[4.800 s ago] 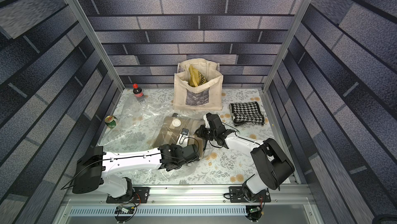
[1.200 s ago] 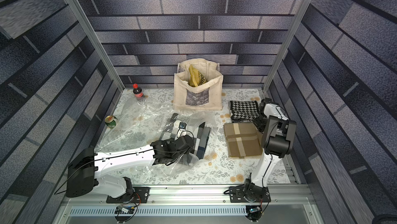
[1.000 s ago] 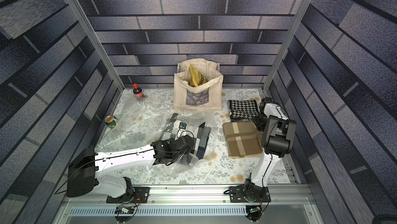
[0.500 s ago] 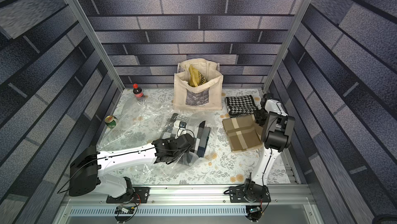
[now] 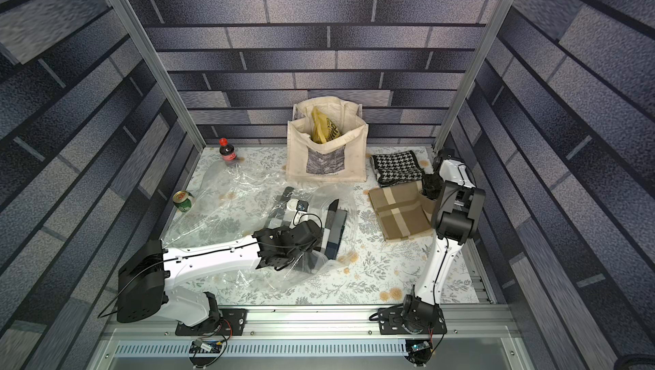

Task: Take the scarf out of the vacuum bag
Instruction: Move the scarf to the center of the board.

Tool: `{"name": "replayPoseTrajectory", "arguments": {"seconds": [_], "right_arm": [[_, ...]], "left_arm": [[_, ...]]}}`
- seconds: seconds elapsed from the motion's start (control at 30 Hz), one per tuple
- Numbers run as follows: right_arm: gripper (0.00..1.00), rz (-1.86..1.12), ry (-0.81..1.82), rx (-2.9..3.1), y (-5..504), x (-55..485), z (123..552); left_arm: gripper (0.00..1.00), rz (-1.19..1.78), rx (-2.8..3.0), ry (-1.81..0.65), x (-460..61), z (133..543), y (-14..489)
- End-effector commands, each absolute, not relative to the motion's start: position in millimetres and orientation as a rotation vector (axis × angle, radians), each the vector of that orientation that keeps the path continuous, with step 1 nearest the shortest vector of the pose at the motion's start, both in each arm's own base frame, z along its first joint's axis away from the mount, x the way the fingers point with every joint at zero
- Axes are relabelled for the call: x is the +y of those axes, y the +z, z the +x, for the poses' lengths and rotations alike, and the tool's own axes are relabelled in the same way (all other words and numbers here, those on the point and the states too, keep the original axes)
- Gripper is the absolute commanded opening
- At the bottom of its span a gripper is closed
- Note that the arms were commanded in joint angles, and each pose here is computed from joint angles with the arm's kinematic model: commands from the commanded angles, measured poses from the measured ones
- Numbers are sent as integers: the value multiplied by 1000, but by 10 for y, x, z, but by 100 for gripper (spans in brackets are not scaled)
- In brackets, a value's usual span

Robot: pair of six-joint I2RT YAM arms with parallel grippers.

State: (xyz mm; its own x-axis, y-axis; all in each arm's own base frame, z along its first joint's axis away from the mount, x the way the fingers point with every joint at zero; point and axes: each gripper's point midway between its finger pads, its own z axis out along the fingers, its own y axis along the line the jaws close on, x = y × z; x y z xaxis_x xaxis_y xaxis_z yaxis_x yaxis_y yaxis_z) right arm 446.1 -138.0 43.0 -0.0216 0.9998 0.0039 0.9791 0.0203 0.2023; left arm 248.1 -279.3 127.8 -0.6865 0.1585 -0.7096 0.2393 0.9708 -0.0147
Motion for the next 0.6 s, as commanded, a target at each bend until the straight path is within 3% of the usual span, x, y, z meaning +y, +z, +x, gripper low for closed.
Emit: {"name": "replayPoseTrajectory", "arguments": {"seconds": [0.0,0.23,0.27,0.37,0.43,0.47,0.57], "right_arm": [[0,2122,212,2125,412,-1473,4483],[0,1989,262,2324,403,-1399,4509],[9,1969,246,2367,391,-1402,4482],[64,1942,183,2417,412,-1438,4364],[95,1924,156,2414,463,-1488,4309],[100,1900,140,2416,510,-1518,4297],[100,1826,104,2423,667,-1575,4297]], "left_arm": [[0,274,2322,-110,-2758,2529,1369],[0,279,2312,-114,-2783,2482,1392],[0,283,2310,-115,-2794,2473,1397],[0,286,2301,-119,-2810,2455,1426],[0,287,2300,-122,-2811,2444,1426],[0,290,2301,-122,-2810,2442,1424],[0,286,2296,-126,-2815,2441,1441]]}}
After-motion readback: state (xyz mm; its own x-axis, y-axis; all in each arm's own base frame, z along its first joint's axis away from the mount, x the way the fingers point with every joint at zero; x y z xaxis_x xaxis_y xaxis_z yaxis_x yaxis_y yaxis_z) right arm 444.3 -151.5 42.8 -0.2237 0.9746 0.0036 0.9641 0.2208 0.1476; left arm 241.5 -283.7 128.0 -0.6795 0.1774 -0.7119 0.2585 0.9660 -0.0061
